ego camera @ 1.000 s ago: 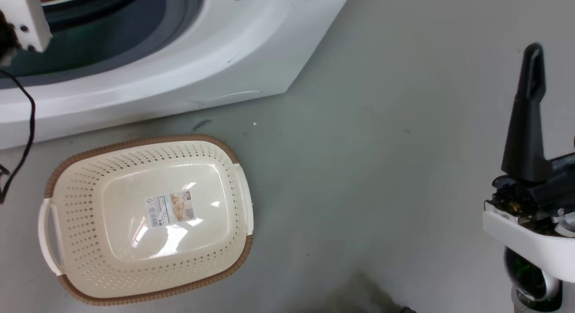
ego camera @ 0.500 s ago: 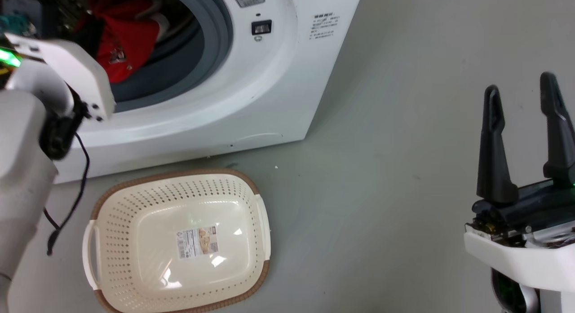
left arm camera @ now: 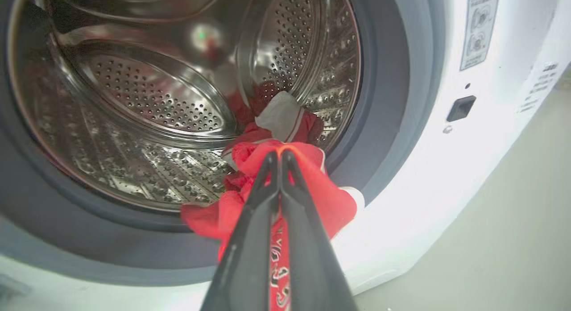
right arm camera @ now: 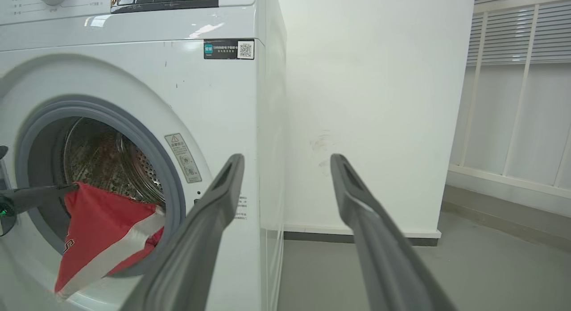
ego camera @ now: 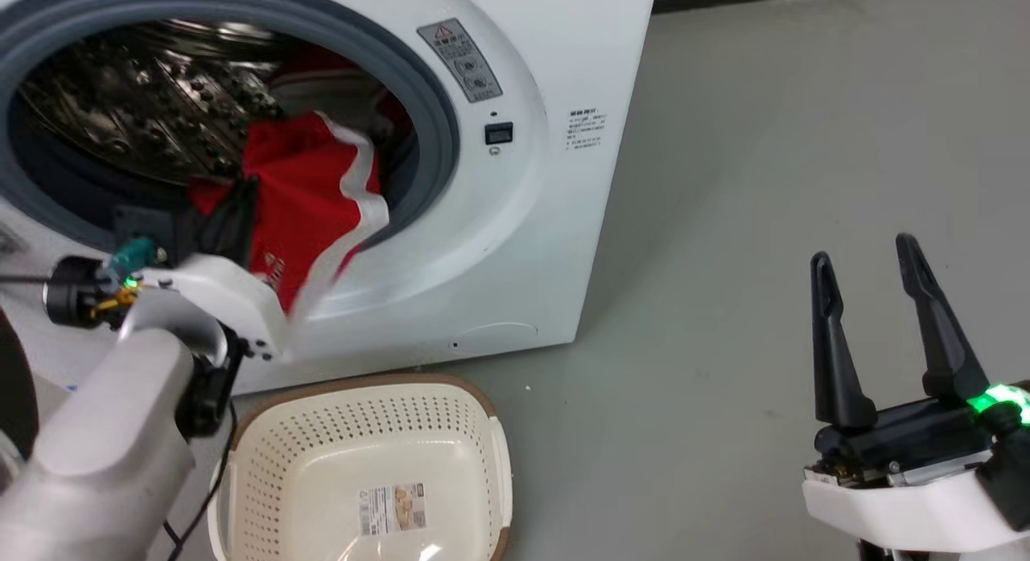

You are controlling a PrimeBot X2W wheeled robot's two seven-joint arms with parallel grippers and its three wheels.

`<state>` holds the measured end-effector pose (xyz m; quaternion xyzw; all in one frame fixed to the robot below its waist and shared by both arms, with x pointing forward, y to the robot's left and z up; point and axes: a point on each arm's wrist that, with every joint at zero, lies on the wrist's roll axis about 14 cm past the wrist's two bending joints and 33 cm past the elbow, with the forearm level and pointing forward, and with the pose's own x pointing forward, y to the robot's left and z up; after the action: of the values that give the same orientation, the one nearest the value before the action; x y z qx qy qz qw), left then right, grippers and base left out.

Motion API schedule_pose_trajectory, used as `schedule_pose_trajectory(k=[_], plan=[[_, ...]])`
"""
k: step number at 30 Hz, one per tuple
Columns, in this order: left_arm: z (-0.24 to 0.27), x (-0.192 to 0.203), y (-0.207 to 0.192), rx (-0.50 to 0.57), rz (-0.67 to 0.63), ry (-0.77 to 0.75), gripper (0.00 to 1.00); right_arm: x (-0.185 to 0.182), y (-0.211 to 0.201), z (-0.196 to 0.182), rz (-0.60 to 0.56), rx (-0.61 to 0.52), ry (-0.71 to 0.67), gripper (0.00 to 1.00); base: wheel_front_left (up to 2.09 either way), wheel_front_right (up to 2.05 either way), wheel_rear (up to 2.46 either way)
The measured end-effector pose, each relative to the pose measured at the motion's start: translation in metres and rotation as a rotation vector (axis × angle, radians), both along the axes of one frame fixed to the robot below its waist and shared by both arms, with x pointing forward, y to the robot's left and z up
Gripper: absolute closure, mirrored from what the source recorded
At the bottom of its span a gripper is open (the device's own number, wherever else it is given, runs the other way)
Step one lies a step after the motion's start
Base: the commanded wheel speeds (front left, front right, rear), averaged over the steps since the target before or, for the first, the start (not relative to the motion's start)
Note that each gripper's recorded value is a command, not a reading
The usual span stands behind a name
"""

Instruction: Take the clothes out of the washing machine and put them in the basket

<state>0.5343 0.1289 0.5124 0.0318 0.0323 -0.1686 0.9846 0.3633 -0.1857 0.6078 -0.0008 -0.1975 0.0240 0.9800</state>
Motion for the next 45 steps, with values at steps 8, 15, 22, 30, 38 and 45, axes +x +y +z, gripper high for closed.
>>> schedule_pose_trajectory(k=[8, 15, 22, 30, 38, 45], plan=[[-0.002, -0.04, 0.007, -0.032, 0.056, -0.011, 1.0, -0.016, 0.006, 0.0, 0.013, -0.004, 0.0, 0.0, 0.0, 0.0, 0.0], [-0.007, -0.085, 0.007, -0.08, 0.088, -0.005, 1.0, -0.037, 0.007, -0.006, 0.011, -0.005, 0.016, 0.0, 0.0, 0.0, 0.0], [-0.011, -0.115, 0.011, -0.1, 0.111, -0.006, 1.0, -0.044, 0.009, -0.007, 0.014, -0.01, 0.018, 0.0, 0.0, 0.0, 0.0], [-0.032, -0.147, 0.007, -0.114, 0.108, 0.048, 1.0, -0.048, 0.01, -0.012, 0.017, -0.01, 0.031, 0.0, 0.0, 0.0, 0.0], [-0.063, -0.166, 0.001, -0.109, 0.095, 0.14, 1.0, -0.05, 0.011, -0.013, 0.02, -0.008, 0.036, 0.0, 0.0, 0.0, 0.0], [-0.096, -0.169, -0.004, -0.098, 0.086, 0.24, 1.0, -0.051, 0.004, -0.018, -0.004, -0.009, 0.054, 0.0, 0.0, 0.0, 0.0]])
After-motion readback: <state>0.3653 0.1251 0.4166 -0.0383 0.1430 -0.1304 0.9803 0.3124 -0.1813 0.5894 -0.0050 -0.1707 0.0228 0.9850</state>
